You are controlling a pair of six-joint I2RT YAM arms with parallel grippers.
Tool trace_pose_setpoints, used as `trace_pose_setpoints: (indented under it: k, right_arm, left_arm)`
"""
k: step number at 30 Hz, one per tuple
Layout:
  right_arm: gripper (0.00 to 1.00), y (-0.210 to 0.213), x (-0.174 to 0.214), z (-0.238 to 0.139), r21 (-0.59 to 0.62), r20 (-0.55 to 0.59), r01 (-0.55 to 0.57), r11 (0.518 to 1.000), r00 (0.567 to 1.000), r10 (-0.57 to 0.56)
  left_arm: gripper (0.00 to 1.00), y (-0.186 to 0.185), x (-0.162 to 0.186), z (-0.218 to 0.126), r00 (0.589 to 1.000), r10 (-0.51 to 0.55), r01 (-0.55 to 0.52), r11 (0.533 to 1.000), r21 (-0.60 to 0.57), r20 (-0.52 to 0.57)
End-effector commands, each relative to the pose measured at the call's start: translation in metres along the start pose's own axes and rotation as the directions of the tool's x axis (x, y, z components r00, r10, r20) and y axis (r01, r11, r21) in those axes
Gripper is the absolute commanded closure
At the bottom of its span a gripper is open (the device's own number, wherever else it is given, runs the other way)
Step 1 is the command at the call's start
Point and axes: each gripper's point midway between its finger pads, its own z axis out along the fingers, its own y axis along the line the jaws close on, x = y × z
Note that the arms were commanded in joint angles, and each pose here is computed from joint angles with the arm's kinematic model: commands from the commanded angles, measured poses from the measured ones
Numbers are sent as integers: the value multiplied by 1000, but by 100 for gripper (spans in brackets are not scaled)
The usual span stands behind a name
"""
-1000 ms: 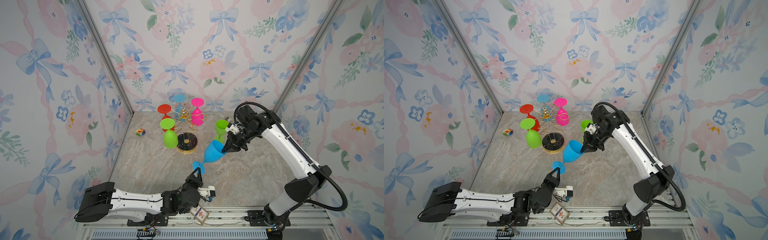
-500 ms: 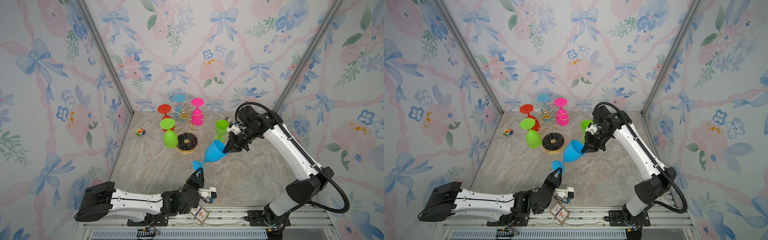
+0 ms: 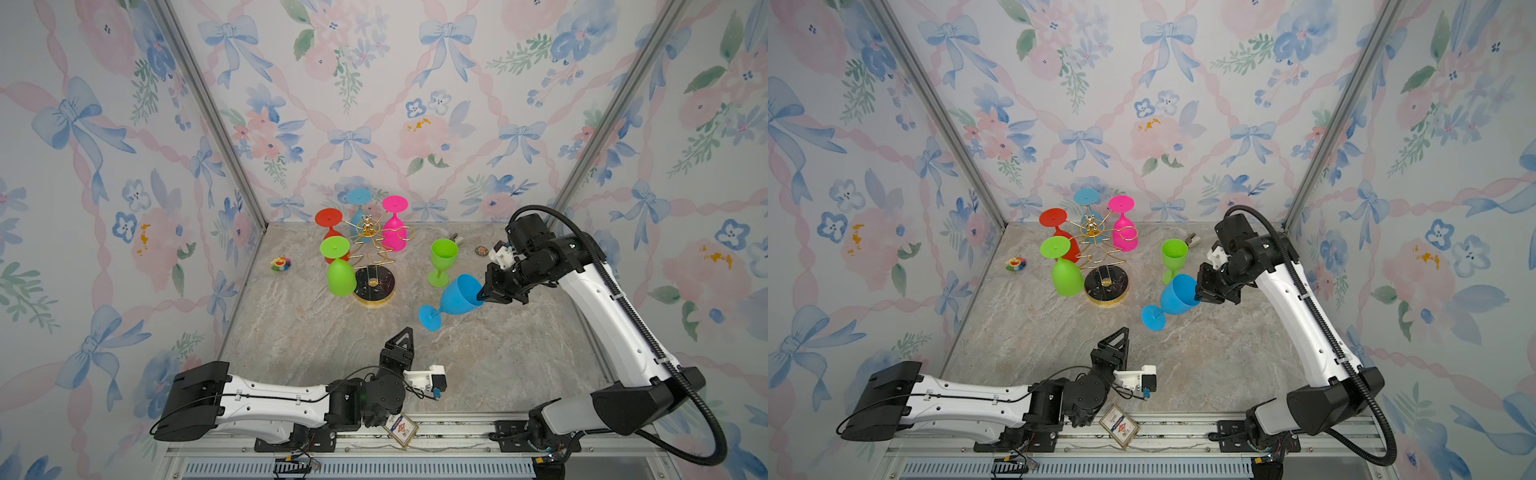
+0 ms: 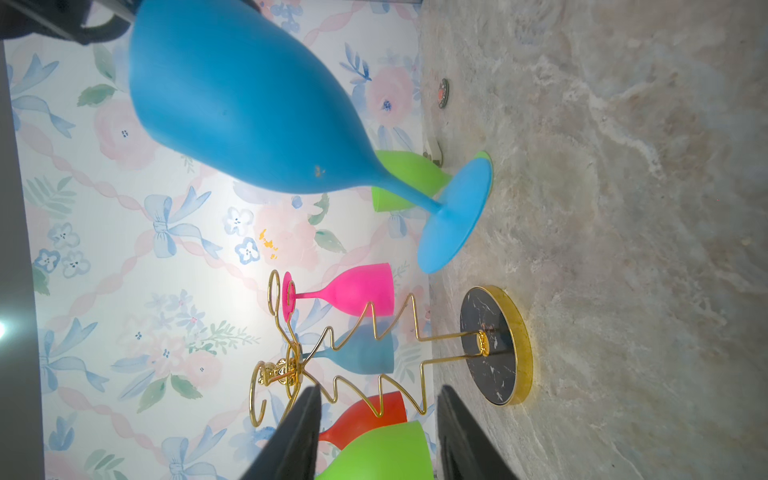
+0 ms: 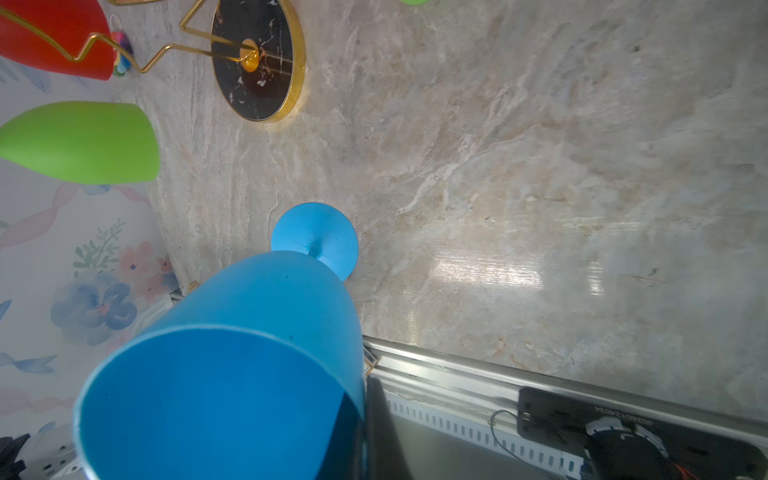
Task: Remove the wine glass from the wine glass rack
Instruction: 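Open the left gripper off the foot while right lifts the blue glass away, then carry the blue glass beside the lime green glass and set it upright with right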
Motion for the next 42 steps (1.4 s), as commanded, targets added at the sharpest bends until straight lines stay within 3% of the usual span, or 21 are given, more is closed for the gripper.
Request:
trace_pose_setpoints:
  k: [1,4,10,12,16,18,22,28,36,42]
  right_arm:
    - [100,-33,-11,-11,135,96,-59,989,994,46]
    - [100,-55,-18,-17,234,156,-110,966,985,74]
    - [100,-82,-43,-30,339,333,-258,905,932,141]
    - [100,-88,-52,-34,357,377,-297,886,913,154]
    - [100,-97,-68,-30,377,405,-340,862,897,177]
    - [100,-99,-77,-25,368,413,-356,859,890,192]
    - [100,-101,-95,-16,350,423,-375,858,881,212]
    - [100,-99,-120,-2,335,396,-383,861,887,240]
    - [100,-94,-149,31,320,346,-382,867,899,269]
    - [100,-93,-160,51,330,303,-372,867,912,276]
  left_arm:
    - [42,20,-7,-1,970,-241,241,970,-25,8]
    - [33,20,-10,0,946,-324,324,946,22,-4]
    - [21,42,-7,1,845,-532,532,847,-18,-57]
    - [15,52,-4,-2,789,-612,612,790,-25,-52]
    - [8,74,-7,-13,617,-787,786,616,62,-9]
    - [5,82,-6,-18,563,-826,822,560,105,4]
    - [3,90,0,-19,521,-853,847,514,139,-22]
    - [2,98,0,-15,418,-905,893,395,215,-74]
    - [2,110,6,-6,355,-930,918,328,221,-96]
    - [2,117,4,-10,341,-936,916,311,252,-84]
